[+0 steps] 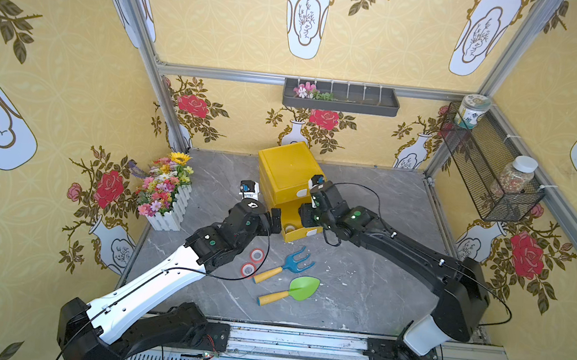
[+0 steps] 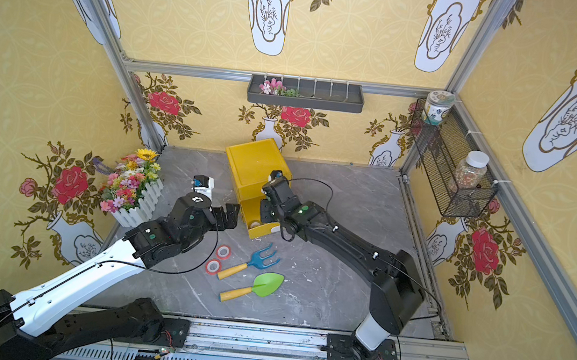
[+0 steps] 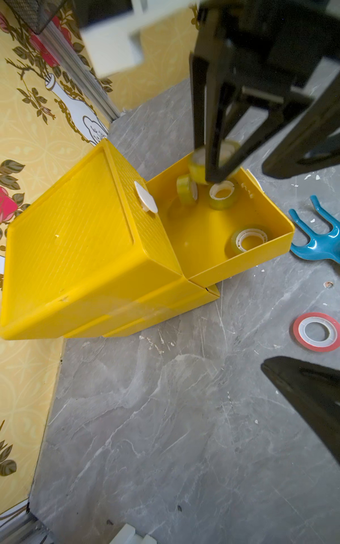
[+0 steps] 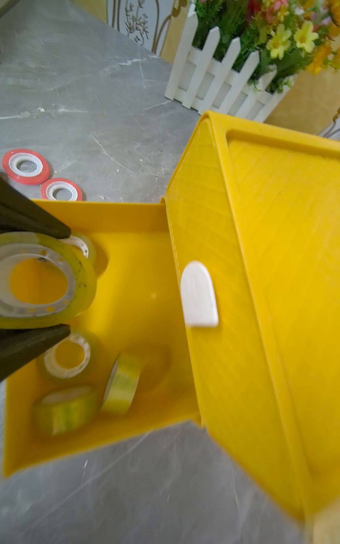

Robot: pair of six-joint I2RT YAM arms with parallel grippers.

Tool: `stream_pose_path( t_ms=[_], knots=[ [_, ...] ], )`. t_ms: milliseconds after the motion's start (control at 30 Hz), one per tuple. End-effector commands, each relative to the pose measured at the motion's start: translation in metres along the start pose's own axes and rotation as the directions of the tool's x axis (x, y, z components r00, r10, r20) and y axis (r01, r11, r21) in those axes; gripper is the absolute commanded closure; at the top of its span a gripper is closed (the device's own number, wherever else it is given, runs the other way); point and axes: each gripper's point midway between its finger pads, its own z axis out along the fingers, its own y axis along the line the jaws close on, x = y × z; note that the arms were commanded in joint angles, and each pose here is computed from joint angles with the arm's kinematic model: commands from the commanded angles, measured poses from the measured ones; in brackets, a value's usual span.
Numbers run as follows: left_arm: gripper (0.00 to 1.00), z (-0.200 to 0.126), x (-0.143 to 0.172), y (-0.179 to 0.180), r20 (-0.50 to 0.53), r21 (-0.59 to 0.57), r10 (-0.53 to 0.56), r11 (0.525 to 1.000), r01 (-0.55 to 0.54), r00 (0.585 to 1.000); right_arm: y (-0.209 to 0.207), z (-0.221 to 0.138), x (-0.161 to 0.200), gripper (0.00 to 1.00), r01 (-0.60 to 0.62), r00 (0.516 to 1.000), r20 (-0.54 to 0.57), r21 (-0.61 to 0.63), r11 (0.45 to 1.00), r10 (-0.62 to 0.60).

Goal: Place the transparent tape into the drawer according to color
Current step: Place the tape in the drawer.

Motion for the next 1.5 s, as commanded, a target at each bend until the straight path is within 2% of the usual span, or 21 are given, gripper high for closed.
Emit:
stream_pose_path(
  t_ms=[0, 200, 300, 433, 700, 933, 1100, 1233, 1400, 1467],
  knots=[
    [0.0, -0.002, -0.006, 0.006, 0.039, -0.024, -0.015, 1.0, 0.016, 0.999, 0.011, 0.021, 0.001, 0.54, 0.03, 0.999, -0.019, -0.022, 0.999, -0.031],
    [0.0, -0.004, -0.007, 0.007, 0.041, -0.024, -0.013, 1.0, 0.014, 0.999, 0.012, 0.048, 0.012, 0.5, 0.026, 0.998, -0.064, -0.012, 1.0, -0.027],
    [0.0, -0.002, -0.006, 0.005, 0.035, -0.021, -0.011, 1.0, 0.012, 0.999, 0.011, 0.051, 0.014, 0.44, 0.023, 0.997, -0.069, -0.006, 1.0, -0.023],
    [0.0, -0.001, -0.005, 0.005, 0.03, -0.022, -0.008, 1.0, 0.009, 1.0, 0.009, 0.051, 0.01, 0.34, 0.018, 0.998, -0.06, -0.003, 1.0, -0.018],
    [0.0, -0.002, -0.005, 0.006, 0.035, -0.026, -0.01, 1.0, 0.011, 0.999, 0.007, 0.03, -0.004, 0.25, -0.004, 1.0, -0.006, -0.009, 1.0, 0.004],
    [0.0, -0.002, -0.02, 0.0, 0.037, 0.009, -0.032, 0.999, 0.032, 0.999, 0.005, -0.008, -0.013, 0.24, -0.025, 0.998, 0.054, -0.04, 0.999, 0.027],
    [0.0, 0.003, -0.047, -0.007, 0.008, 0.081, -0.107, 0.991, 0.106, 0.994, -0.003, -0.028, -0.005, 0.25, -0.046, 0.996, 0.07, -0.044, 0.998, 0.049],
    [0.01, 0.013, -0.068, -0.02, 0.012, 0.091, -0.092, 0.992, 0.091, 0.996, -0.009, -0.039, 0.002, 0.27, -0.067, 0.995, 0.077, -0.043, 0.997, 0.07],
    [0.16, 0.043, -0.08, -0.016, 0.003, 0.06, -0.101, 0.993, 0.101, 0.995, -0.016, -0.047, 0.012, 0.29, -0.083, 0.994, 0.073, -0.036, 0.996, 0.086],
    [0.18, 0.059, -0.079, -0.013, -0.03, 0.065, -0.122, 0.99, 0.124, 0.992, -0.019, -0.049, 0.016, 0.29, -0.084, 0.994, 0.071, -0.033, 0.996, 0.087]
  ],
)
